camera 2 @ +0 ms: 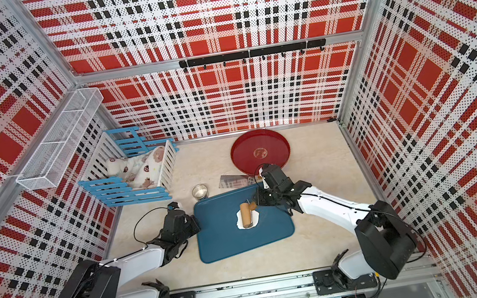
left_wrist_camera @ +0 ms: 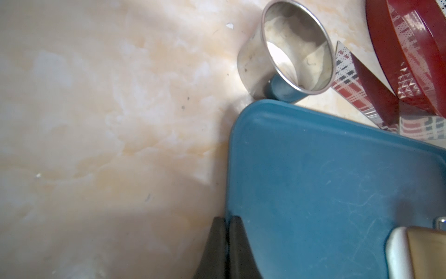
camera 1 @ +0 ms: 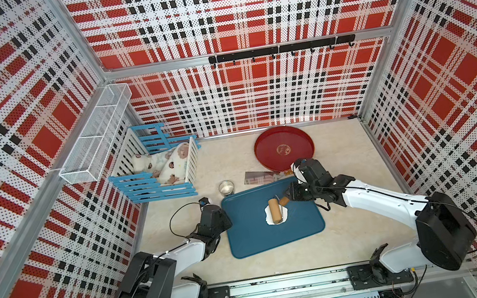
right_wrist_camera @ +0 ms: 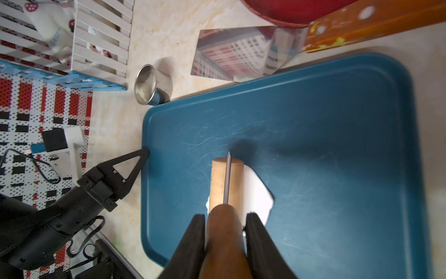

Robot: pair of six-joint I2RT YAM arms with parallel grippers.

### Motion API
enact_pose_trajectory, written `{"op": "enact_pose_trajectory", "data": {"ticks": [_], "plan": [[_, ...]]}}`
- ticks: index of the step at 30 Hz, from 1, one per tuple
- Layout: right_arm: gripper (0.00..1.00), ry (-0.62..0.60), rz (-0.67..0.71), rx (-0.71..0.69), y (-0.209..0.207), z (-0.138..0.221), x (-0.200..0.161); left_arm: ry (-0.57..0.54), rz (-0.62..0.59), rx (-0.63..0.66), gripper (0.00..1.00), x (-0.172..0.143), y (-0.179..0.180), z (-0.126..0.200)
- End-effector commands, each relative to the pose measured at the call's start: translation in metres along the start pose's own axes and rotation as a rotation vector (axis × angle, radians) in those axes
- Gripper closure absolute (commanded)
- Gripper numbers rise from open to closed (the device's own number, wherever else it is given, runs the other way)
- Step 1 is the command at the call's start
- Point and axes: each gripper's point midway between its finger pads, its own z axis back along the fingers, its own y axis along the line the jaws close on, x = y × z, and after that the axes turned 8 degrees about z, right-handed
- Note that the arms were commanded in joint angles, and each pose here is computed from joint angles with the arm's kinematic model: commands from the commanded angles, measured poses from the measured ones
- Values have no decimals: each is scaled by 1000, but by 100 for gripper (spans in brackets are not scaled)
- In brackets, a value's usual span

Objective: Roll out the dumpling wrappers from the dough
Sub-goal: Flatten out the dough on the work surface.

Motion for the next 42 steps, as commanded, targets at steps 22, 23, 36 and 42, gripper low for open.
{"op": "enact_pose_trajectory", "data": {"ticks": [22,23,36,42], "plan": [[100,441,-19,-433,-122,31,-127,-109,60,-42,100,28,-11,7],[100,448,-16,-431,-121,29,-128,-107,59,-43,100,28,-11,7],[100,508,3,-423,-115,12,-146,-104,57,-45,100,27,-11,6],[100,519,10,-417,-112,8,-149,-103,58,-45,100,27,-11,6]]}}
